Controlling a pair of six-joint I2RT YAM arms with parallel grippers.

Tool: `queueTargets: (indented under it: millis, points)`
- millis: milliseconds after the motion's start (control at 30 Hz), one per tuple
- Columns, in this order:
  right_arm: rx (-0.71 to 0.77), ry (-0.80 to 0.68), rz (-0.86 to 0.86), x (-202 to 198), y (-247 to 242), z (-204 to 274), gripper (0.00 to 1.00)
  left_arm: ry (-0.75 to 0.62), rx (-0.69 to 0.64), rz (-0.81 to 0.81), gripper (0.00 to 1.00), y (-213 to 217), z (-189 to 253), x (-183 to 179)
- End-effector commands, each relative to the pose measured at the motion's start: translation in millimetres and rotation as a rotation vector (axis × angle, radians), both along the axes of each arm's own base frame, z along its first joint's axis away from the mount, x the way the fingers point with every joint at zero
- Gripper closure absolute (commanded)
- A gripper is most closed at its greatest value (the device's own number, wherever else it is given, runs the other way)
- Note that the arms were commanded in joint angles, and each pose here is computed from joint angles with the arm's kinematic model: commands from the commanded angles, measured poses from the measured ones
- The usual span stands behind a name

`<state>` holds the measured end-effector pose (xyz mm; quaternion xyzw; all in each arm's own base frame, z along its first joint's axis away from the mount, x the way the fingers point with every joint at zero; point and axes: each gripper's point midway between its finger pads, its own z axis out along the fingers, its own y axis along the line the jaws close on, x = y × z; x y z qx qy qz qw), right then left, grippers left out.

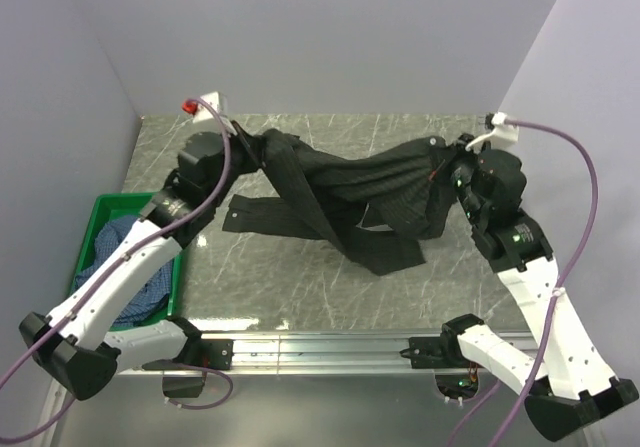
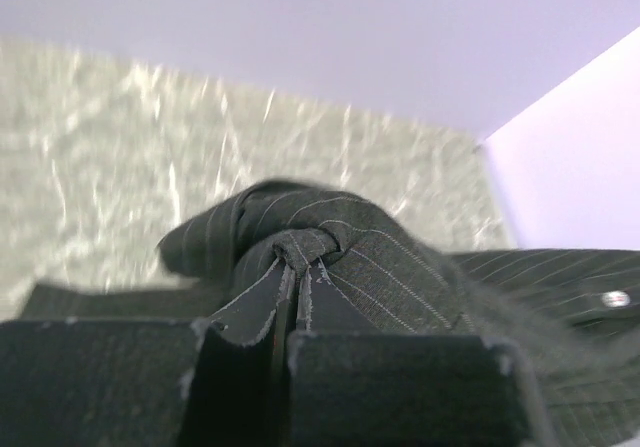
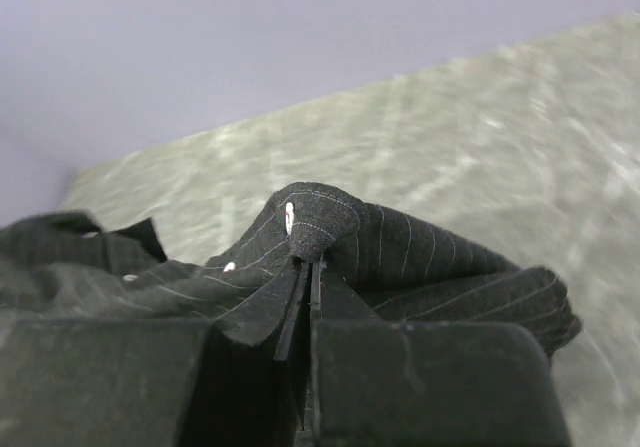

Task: Fold and stack the long sleeve shirts
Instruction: Flatten the shirt out

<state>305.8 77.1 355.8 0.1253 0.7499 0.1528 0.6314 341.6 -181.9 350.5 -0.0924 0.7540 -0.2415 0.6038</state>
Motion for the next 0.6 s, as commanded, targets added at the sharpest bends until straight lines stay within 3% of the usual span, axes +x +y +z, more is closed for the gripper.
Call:
queueTargets:
  millis: [0,67,167,200,267,367,567]
  points:
    - [0.004,-0.049,0.204,-4,35,40,1.00,-0.189,-0.019,0.001,1.00,20,89,-21]
    - [0.007,-0.025,0.254,-7,46,37,0.99,-0.256,-0.048,-0.015,0.99,27,120,-36]
    - [0.012,0.044,0.364,-12,66,23,0.85,-0.346,-0.087,-0.010,0.99,45,157,-65]
    - [0.013,0.074,0.386,-13,70,16,0.66,-0.360,-0.094,-0.009,1.00,51,162,-73]
    - [-0.004,0.147,0.415,-14,79,-11,0.43,-0.343,-0.088,-0.010,1.00,52,159,-75]
    - [-0.060,0.214,0.422,-19,87,-49,0.27,-0.236,-0.039,0.007,1.00,46,115,-60]
    - [-0.206,0.307,0.599,-55,136,-125,0.24,0.003,0.032,0.146,1.00,51,1,-29]
